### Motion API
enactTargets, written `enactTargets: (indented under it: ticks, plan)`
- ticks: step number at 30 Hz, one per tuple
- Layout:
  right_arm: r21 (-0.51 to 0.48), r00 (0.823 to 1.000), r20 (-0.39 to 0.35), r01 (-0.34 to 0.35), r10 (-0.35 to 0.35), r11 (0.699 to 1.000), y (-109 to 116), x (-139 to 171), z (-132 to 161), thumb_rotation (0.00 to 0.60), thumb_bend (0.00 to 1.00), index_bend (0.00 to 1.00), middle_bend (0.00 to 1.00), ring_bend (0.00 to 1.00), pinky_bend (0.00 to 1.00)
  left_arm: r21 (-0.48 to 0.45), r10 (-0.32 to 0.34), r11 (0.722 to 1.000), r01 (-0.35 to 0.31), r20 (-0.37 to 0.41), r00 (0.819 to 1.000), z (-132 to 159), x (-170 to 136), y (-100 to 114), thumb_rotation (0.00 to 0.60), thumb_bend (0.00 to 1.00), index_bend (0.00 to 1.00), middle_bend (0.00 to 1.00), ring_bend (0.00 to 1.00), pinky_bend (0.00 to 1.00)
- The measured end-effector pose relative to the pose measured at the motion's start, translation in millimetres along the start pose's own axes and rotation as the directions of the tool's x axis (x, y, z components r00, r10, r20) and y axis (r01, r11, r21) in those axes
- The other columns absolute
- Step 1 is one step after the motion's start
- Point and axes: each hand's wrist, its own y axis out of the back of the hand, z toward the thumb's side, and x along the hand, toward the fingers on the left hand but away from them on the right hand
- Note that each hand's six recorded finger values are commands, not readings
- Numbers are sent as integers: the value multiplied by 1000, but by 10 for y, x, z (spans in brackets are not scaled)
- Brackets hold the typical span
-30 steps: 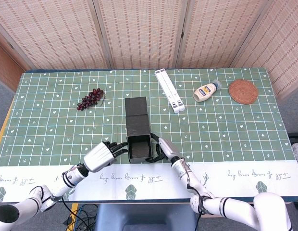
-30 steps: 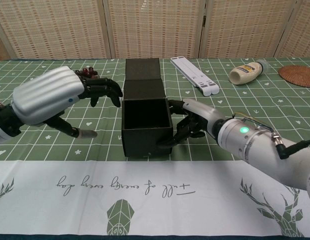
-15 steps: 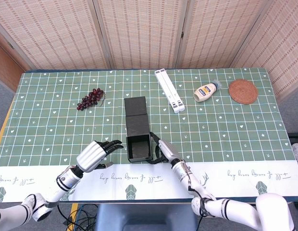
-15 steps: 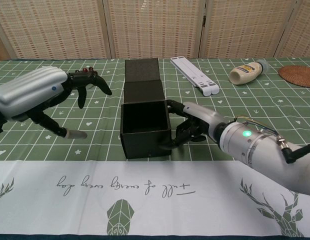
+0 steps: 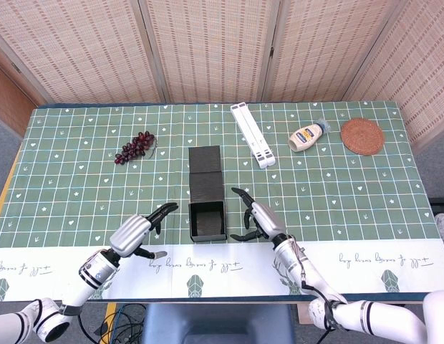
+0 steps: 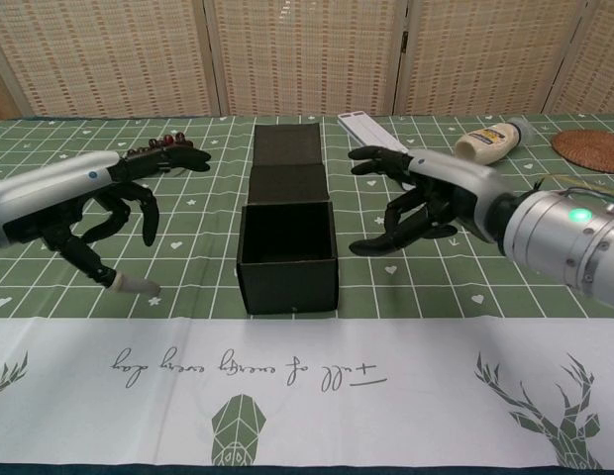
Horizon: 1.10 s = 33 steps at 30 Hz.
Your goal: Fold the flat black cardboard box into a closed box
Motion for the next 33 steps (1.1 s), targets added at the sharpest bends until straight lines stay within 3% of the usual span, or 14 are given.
enactTargets:
  ticks: [5,10,33]
  plan:
    - [-5,995,-75,67,-67,998,470,172,379,600,168,0,56,664,1000,-178,-75,982,56,-99,992,-144,34,-63,600,91,0,0,501,844]
    - [-44,980,-130,145,-150,988,802,316,627,600,168,0,56,664,1000,-275,-135,957,87,-162,977,-250,139,-164,600,91,0,0,501,846]
    - [-76,980,-113,154,-162,985,842,472,440,600,168,0,65,664,1000,-488,-223,868,86,-230,947,-237,709,-503,600,91,0,0,504,849]
